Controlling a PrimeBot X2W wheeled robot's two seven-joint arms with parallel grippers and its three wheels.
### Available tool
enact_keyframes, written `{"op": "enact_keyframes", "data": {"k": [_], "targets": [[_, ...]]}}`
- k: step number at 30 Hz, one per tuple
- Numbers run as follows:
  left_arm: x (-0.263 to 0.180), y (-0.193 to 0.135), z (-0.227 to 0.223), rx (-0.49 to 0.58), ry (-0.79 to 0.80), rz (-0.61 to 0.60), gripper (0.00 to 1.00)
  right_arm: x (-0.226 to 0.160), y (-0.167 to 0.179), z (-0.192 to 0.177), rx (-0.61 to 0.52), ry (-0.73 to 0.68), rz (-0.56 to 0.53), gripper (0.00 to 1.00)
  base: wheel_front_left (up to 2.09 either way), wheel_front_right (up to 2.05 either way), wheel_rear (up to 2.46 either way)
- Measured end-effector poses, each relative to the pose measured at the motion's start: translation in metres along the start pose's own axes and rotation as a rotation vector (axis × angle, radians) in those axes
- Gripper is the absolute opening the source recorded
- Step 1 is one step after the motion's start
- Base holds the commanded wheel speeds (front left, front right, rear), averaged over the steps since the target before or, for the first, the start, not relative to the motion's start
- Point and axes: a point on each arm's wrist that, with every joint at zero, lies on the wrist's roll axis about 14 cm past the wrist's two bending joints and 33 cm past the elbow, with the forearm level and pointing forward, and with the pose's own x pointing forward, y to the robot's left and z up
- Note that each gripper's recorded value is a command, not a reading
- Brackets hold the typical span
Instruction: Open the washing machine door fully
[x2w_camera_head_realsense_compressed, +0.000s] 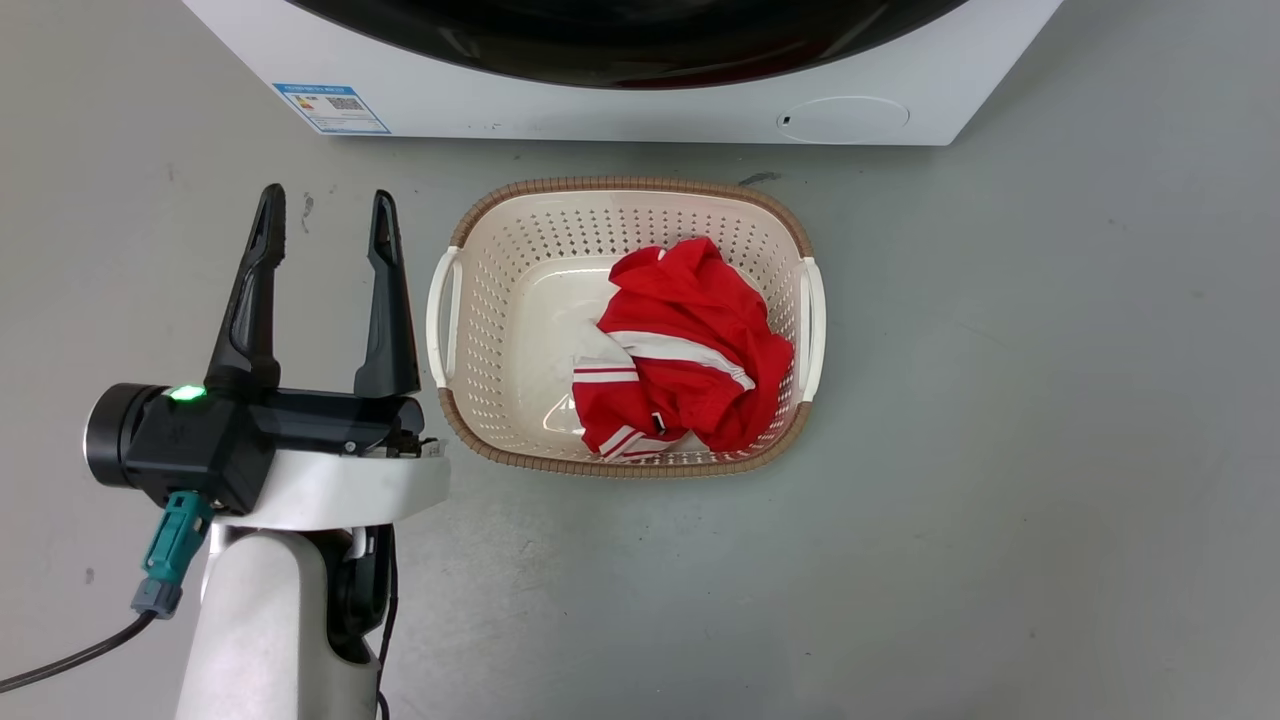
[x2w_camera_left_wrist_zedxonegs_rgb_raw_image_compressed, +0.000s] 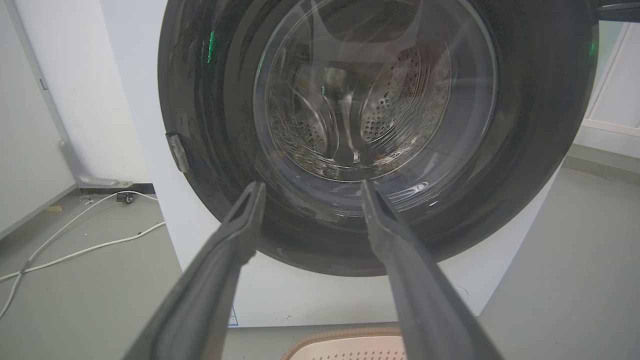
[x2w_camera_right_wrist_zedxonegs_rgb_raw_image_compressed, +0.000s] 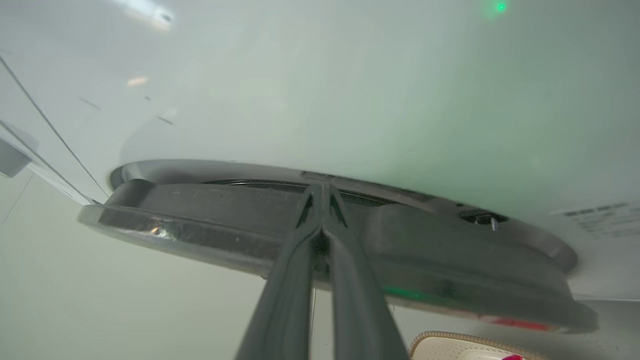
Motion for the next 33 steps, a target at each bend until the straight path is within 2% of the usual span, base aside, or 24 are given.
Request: {"op": "enact_keyframes", "data": {"k": [4,16,21,33], "targets": [[0.0,-0.001,-0.002,-0.003,0.005,-0.001,1.0,0.003,0.002,-0.003,0.042,0.036,0.004,0.0,0.0,0.0,0.0],[0.002,-0.005,0.002,-0.011,-0.005,-0.006,1.0,-0.003,0.024,-0.04,0.044,0.256,0.068,0.0,0.0,0.0,0.0],[0.0,-0.007,0.012,-0.013,-0.023,-0.01,1.0,-0.018,0.029,-0.058,0.049,0.337,0.092,0.0,0.0,0.0,0.0],[-0.024,-0.01,0.045,-0.004,-0.064,-0.006,1.0,-0.074,0.065,-0.136,0.072,0.575,0.2,0.0,0.0,0.0,0.0]]}}
